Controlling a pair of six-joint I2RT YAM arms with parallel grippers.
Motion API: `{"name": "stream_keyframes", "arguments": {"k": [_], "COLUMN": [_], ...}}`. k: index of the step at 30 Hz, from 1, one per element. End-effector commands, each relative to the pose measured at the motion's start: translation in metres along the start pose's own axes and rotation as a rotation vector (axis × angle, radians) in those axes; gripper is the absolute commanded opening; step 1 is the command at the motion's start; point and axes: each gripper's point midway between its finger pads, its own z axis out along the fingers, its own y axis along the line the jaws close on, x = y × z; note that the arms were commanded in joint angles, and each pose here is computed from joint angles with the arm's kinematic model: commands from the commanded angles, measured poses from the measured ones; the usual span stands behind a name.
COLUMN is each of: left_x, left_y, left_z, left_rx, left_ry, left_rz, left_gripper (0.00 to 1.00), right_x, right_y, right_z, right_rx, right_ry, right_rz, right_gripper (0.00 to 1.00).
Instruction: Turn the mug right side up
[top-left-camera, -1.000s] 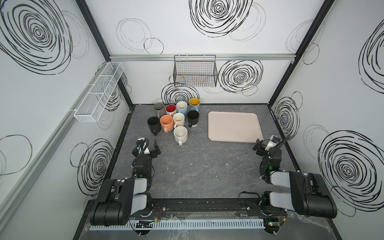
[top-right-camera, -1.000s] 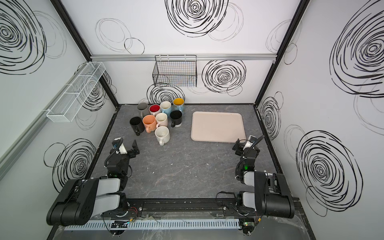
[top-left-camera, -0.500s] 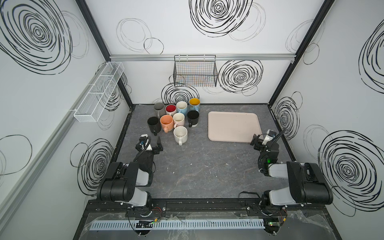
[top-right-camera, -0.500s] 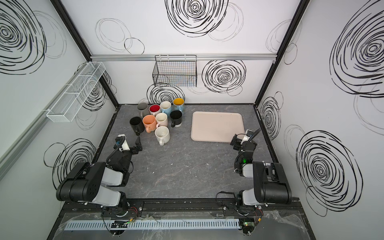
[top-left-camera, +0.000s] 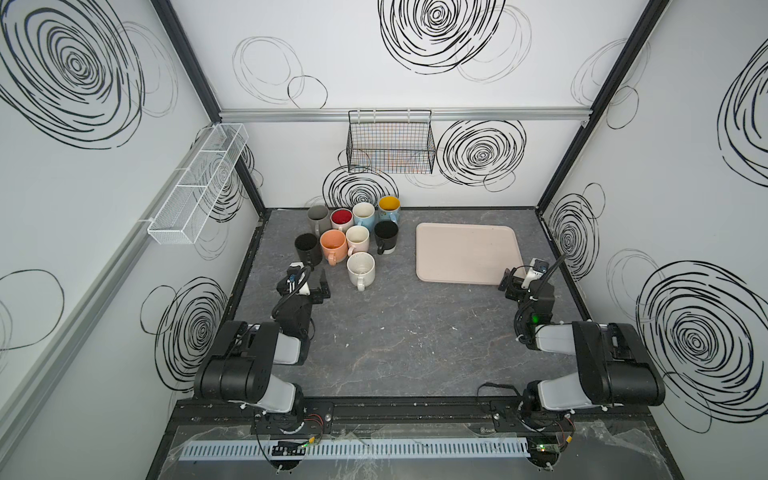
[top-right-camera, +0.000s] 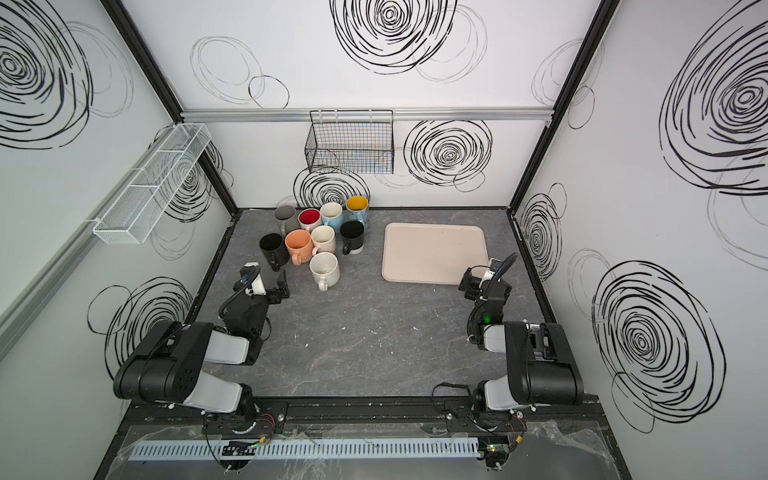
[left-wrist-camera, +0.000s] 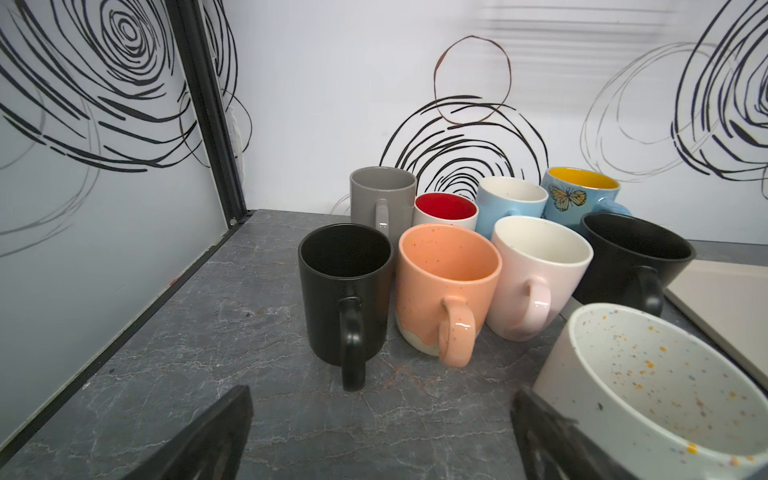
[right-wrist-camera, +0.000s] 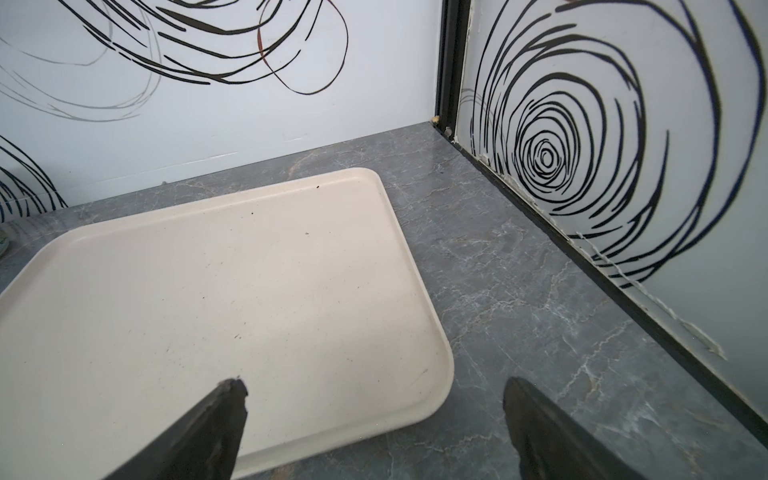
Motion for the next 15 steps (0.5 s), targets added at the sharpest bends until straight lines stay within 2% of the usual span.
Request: {"name": "stream_keyframes", "arguments": {"k": [1,15], "left_x": [-0.0124,-0.0128], "left_y": [-0.0006,-0.0004], "left_z": [0.0034,0.0037], "left_rx": [-0.007,-0.008], "left_ry": [-0.039,-0.040], "left_rz": [0.027,0.026], "left_gripper": [0.99,0.99], "right_x": [-0.0049,-0.0054], "right_y": [0.0005,0.0005], "right_z": [0.0018,0.0020], "right_rx": [0.008,0.008], "right_ry": [-0.014,-0.016], "right_rz": [-0.013,-0.012], "right_gripper": [1.00,1.00]}}
